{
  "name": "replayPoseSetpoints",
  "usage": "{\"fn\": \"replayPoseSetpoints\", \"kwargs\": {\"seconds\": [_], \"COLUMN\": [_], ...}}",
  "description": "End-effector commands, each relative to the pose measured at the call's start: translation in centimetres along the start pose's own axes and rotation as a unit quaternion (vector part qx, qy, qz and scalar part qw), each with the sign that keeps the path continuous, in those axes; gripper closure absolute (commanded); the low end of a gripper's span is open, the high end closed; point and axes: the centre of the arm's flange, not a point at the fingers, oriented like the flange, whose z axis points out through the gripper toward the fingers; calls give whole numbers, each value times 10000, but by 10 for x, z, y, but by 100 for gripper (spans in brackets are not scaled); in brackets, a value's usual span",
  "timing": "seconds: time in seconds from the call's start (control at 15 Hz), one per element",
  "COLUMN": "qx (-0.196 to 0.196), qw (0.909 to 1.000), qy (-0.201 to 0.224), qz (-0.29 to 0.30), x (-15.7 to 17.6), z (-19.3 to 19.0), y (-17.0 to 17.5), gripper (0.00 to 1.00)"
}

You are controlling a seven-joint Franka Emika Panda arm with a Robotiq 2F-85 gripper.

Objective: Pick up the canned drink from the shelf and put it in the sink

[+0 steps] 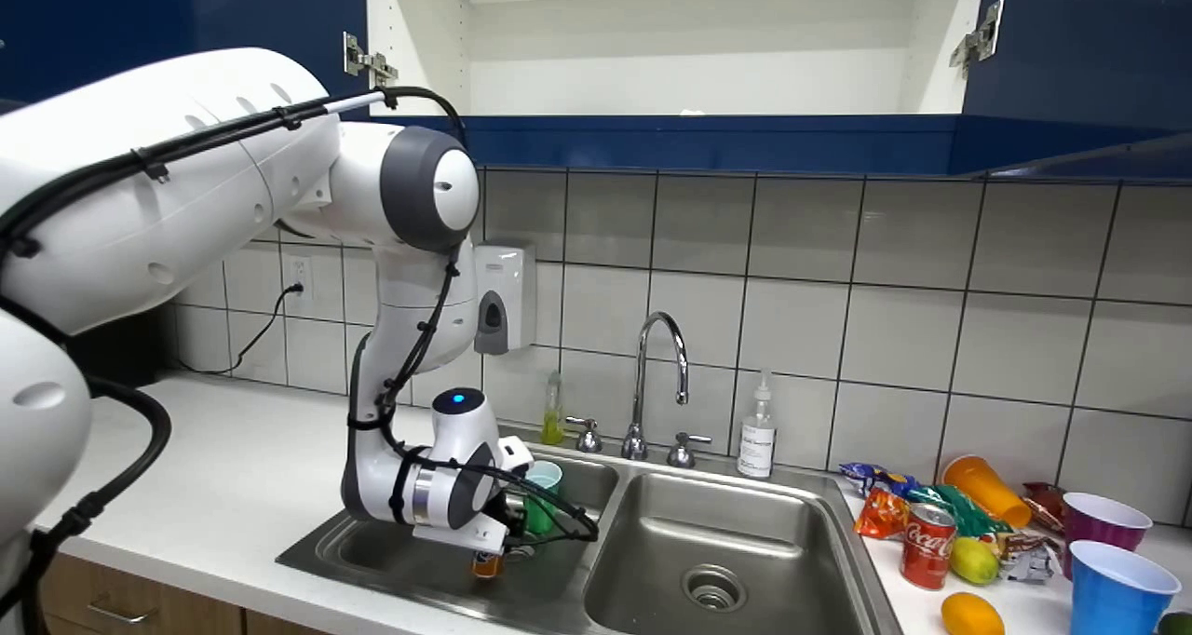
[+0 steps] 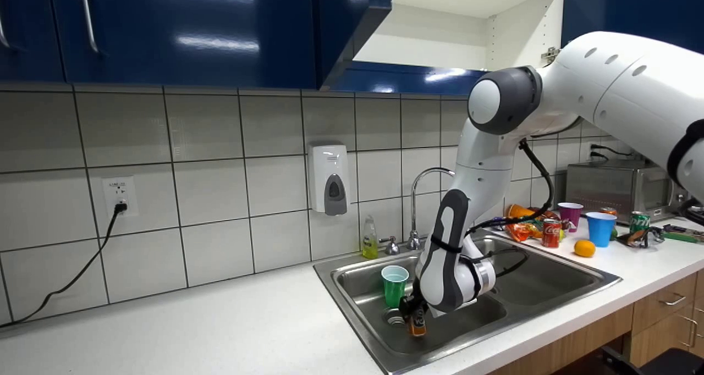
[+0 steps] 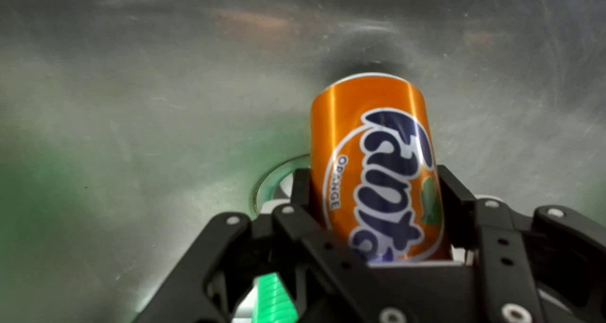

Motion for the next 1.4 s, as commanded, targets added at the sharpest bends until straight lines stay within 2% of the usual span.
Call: {"fn": "replayPoseSetpoints", "kwargs": {"seconds": [0.0, 0.47, 0.53, 0.6, 0.73, 1.33], "qx": [-90, -94, -86, -94, -90, -82], "qw": [9998, 9998, 9998, 9998, 9998, 9997], "qy": [151, 114, 115, 138, 126, 179], "qz": [-110, -135, -124, -123, -120, -157], "x": [-32, -34, -33, -33, -34, -30], "z": [1, 7, 8, 8, 8, -6], "y": [-6, -5, -5, -4, -4, -11], "gripper": [62, 62, 29, 11, 1, 0]}}
